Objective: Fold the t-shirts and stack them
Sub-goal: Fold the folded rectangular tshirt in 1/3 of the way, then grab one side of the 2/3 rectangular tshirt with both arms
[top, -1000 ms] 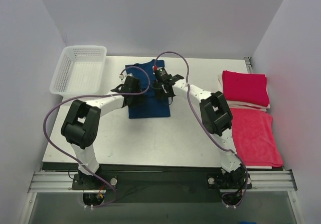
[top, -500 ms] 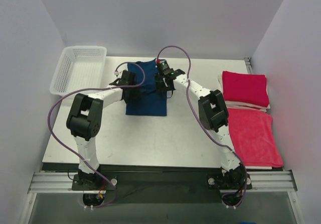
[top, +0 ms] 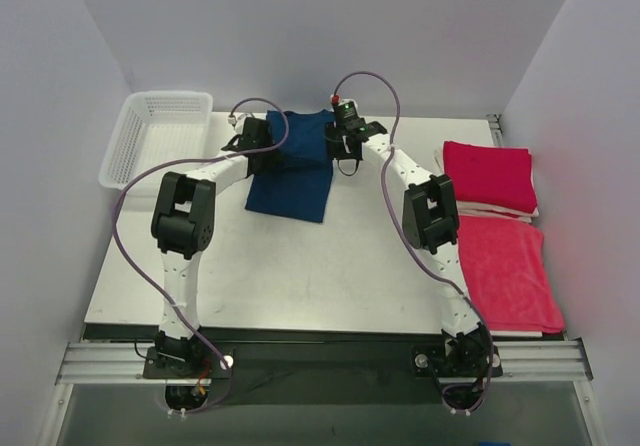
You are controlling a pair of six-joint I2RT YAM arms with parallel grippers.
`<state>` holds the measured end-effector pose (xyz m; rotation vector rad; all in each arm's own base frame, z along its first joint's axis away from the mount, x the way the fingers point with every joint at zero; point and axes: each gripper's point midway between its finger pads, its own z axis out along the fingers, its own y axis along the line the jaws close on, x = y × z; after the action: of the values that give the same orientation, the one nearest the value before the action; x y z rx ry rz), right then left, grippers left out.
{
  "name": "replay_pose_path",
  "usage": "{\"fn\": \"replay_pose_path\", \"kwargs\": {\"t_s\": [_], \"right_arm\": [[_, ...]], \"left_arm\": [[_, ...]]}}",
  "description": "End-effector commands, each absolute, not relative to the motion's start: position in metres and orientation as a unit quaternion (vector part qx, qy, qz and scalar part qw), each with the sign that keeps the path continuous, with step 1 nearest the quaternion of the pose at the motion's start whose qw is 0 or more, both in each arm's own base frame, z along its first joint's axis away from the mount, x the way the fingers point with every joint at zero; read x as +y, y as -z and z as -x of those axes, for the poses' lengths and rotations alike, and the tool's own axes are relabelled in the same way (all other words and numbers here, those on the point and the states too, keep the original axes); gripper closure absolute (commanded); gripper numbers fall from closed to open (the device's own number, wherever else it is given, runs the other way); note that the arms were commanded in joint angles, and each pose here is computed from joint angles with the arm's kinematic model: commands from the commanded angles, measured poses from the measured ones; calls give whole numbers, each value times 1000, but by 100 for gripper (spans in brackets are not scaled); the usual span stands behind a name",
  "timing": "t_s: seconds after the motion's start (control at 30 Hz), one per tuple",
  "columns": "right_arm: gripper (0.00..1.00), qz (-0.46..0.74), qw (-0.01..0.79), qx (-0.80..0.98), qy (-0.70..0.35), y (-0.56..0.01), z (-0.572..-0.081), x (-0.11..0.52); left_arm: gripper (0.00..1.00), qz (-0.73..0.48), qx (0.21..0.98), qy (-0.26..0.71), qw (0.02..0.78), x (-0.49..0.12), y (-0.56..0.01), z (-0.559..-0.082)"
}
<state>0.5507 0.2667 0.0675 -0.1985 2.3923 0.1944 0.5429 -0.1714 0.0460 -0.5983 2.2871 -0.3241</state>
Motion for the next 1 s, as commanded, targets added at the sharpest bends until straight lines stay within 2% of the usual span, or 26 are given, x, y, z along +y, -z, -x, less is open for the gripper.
{"fn": "replay_pose_path", "kwargs": {"t_s": [0.0,0.23,0.43,0.67,0.87,0.97], "right_arm": [[59,82,368,923,-76,-89,-550,262],[61,81,348,931,-69,-84,-528,252],[65,79,332,935,-97,-91,-506,260],[64,87,332,934,-100,-111,-476,260],[62,126,290,941,-123,-97,-432,280],[54,142,268,944,-127,-84,-413,284]], "left_arm": [[39,231,845,179,447,-178,-95,-592],[39,212,791,209,535,-183,-146,-622],[39,207,781,199,555,-167,-157,-609],[39,164,826,177,510,-160,-150,-571],[39,154,870,155,441,-148,-123,-519],[38,140,884,187,406,-149,-109,-496]]}}
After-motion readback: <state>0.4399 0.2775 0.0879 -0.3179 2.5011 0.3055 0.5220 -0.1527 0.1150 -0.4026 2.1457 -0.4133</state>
